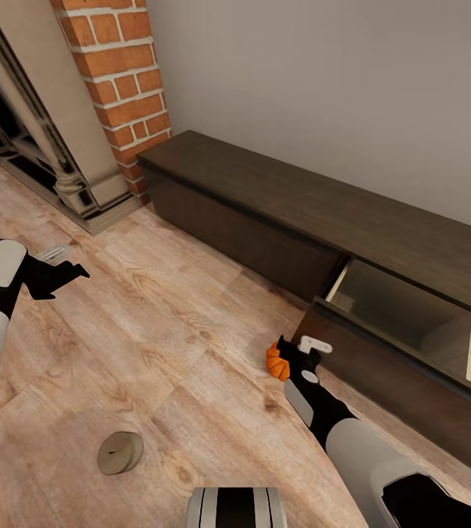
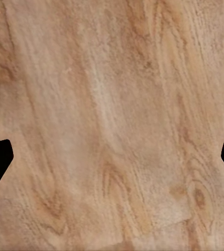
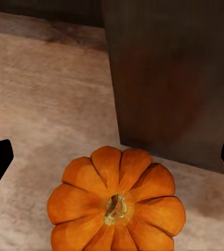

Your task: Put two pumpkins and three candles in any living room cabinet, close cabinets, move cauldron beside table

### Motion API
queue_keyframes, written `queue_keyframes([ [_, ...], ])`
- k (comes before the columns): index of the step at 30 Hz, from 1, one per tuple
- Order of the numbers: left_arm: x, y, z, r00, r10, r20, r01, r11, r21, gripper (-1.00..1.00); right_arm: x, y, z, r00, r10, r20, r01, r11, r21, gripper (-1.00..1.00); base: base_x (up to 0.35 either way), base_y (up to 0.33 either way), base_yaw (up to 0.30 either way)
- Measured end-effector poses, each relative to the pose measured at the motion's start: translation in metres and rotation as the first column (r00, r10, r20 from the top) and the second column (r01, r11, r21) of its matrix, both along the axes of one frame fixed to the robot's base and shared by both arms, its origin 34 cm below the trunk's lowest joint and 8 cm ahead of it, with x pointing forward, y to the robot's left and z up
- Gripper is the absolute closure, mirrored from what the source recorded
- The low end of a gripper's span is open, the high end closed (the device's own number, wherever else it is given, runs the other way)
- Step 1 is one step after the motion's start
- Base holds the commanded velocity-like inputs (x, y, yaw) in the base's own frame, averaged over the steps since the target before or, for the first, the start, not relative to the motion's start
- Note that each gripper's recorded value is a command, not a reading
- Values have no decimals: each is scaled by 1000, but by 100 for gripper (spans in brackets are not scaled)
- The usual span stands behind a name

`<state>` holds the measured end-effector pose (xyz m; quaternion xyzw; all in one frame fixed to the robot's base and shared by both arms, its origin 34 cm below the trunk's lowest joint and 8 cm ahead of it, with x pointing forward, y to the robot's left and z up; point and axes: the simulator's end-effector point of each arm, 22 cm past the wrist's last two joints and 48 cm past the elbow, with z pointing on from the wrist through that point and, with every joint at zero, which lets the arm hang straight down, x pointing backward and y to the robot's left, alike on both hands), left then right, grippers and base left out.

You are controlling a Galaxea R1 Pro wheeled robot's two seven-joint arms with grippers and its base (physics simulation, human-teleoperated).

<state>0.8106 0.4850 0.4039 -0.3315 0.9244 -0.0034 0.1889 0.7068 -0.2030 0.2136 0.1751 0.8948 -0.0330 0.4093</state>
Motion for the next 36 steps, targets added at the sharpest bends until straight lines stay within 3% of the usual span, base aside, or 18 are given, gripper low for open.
queue_keyframes([
  [11, -4, 0, -31, 999, 0, -41, 0, 1000, 1, -100, -9, 1, -23, 999, 25, -25, -25, 999, -25, -100, 0, 0, 0],
  [22, -4, 0, -31, 999, 0, -41, 0, 1000, 0, -100, -9, 2, -23, 999, 26, -25, -27, 999, -24, -100, 0, 0, 0],
  [36, -4, 0, -31, 999, 0, -41, 0, 1000, 1, -100, -4, 19, -21, 996, 88, 0, -88, 996, 29, -100, 0, 0, 0],
])
